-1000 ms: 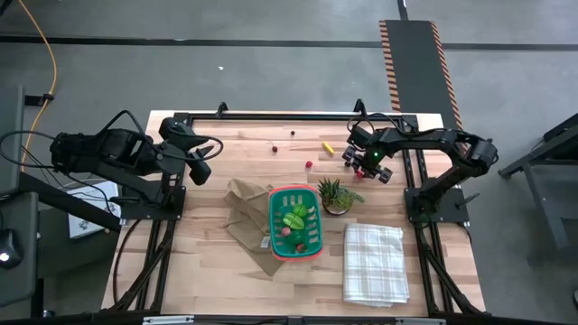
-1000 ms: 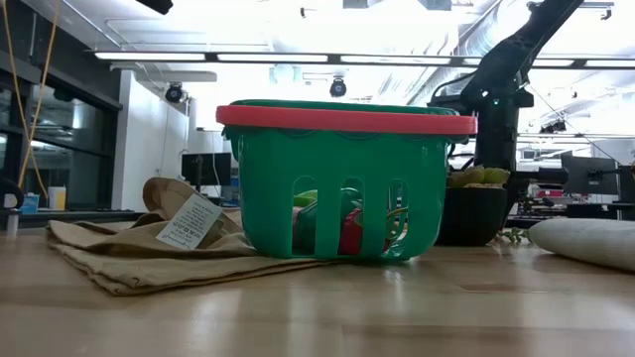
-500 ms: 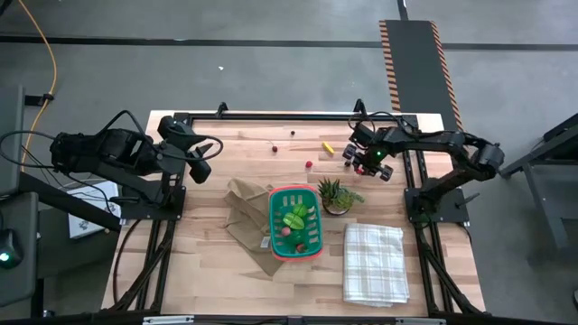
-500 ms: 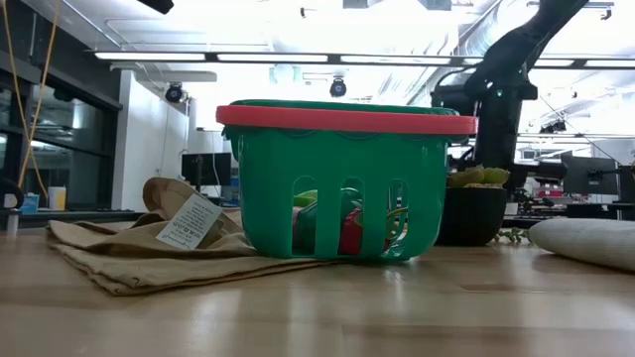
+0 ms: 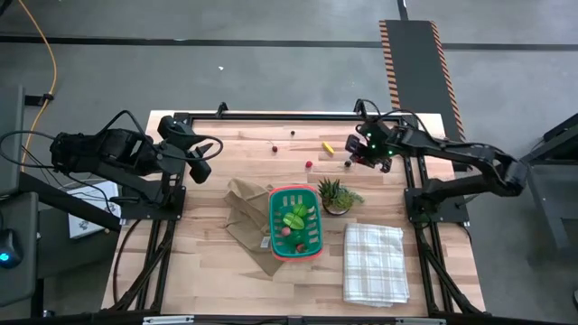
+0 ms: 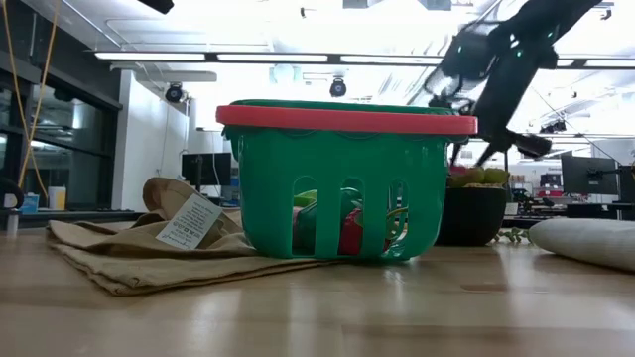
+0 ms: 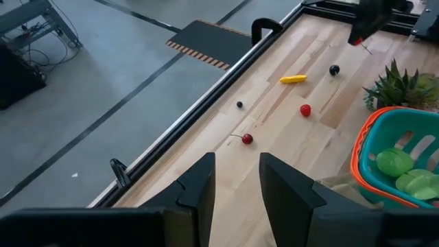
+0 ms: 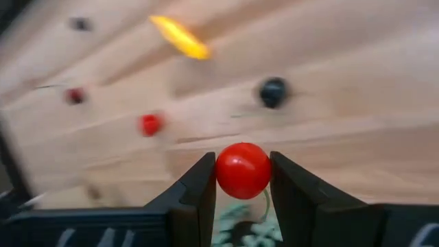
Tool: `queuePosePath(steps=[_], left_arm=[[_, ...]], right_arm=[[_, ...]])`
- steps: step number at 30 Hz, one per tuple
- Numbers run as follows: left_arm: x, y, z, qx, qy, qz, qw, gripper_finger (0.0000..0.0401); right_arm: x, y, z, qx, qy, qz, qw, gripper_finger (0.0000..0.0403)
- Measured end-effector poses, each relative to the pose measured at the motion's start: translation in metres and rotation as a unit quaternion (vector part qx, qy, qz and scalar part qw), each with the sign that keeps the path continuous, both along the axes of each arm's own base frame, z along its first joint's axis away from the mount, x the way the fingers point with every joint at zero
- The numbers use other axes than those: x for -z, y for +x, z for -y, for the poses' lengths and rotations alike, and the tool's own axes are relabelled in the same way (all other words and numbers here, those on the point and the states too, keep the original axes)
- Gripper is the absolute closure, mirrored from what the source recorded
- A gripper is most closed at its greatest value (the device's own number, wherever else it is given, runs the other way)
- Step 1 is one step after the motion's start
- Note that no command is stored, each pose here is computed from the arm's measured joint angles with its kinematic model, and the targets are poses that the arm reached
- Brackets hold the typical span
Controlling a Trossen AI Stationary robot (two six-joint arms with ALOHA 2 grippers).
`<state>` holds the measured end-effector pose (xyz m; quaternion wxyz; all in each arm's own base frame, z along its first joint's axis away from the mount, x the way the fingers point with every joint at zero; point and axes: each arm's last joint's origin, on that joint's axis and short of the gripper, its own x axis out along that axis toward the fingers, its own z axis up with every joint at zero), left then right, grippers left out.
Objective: Pick and placing Produce into tupperware
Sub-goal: Put the right red cherry into the green basket
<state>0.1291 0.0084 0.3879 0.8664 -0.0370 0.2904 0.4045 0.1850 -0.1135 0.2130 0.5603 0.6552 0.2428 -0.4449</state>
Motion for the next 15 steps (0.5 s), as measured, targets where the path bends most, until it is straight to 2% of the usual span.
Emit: queuePosePath(steps=[3, 7, 11, 15], left_arm=[[0.000, 0.000, 0.000, 0.004, -0.005, 0.000, 1.000, 0.0300], [0.000, 0.000, 0.000, 0.005, -0.006, 0.000, 1.000, 0.0300], [0.000, 0.000, 0.000, 0.005, -0.006, 0.000, 1.000, 0.0300], [0.000, 0.001, 0.000, 0.005, -0.006, 0.004, 1.000, 0.0300]], right_arm=[[-0.015, 0.001, -0.002, -0.024, -0.052, 0.052, 0.997, 0.0304], [-0.037, 0.003, -0.003, -0.060, -0.133, 0.125, 0.981, 0.0304], [-0.059, 0.004, -0.003, -0.097, -0.209, 0.197, 0.953, 0.0304], [-0.078, 0.005, -0.005, -0.144, -0.271, 0.270, 0.913, 0.0304]])
